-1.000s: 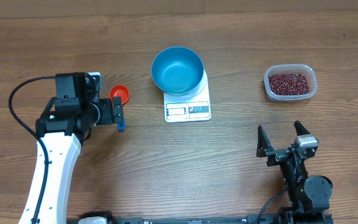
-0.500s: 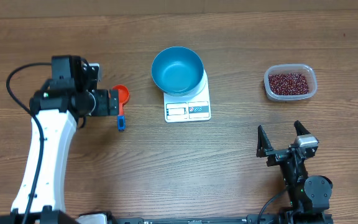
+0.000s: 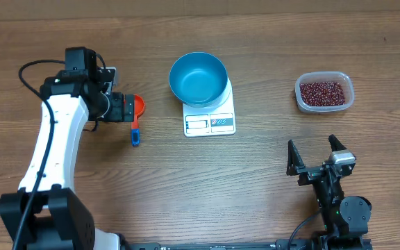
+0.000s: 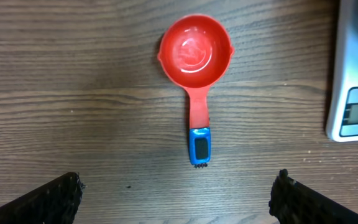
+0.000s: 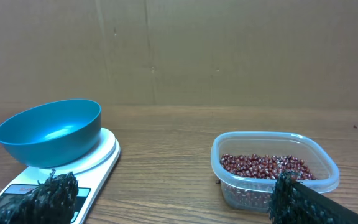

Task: Scoop item into bowl and weigh 150g on scale
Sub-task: 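Move the left gripper forward over the red scoop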

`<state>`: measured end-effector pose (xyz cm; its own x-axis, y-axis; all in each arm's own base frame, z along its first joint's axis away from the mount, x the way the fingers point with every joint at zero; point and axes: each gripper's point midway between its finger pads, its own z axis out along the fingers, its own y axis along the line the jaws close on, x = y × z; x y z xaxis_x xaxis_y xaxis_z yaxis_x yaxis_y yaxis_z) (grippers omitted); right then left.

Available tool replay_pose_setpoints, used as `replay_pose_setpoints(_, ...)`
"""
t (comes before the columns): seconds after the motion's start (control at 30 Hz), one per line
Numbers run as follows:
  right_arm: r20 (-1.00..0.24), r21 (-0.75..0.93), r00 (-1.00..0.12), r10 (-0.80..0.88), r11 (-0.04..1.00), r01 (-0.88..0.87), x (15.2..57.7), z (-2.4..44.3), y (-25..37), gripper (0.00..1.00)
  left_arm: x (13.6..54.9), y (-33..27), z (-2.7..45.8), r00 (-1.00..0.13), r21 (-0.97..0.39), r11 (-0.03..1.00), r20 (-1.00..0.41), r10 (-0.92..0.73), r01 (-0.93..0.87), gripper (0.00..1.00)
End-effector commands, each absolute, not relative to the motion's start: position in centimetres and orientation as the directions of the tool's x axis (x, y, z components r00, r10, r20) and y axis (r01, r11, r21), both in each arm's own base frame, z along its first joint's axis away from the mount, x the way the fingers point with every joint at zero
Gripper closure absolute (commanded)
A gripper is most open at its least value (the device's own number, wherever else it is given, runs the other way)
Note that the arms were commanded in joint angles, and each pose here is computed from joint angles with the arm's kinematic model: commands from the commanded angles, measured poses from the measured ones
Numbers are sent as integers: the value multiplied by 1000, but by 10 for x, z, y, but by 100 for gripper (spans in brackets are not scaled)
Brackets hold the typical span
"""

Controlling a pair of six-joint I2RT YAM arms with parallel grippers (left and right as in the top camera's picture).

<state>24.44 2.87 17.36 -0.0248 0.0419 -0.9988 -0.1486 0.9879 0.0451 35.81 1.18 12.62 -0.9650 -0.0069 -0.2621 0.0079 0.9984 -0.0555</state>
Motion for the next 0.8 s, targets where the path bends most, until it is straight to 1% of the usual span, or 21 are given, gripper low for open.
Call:
replay_pose_setpoints(0.0, -999, 41, -22, 38, 987, -156, 244, 172, 30, 0, 366, 15, 123, -965, -45, 999, -260, 5, 17, 1)
replay_pose_setpoints(0.3, -999, 41, -22, 38, 987, -156, 244, 172, 30, 0, 374, 16, 106, -971, -48, 999, -238, 4, 16, 0)
replay_pose_setpoints(0.77, -999, 40, -22, 37, 987, -156, 244, 172, 30, 0, 376, 15, 105, -969, -51, 999, -246, 5, 18, 1)
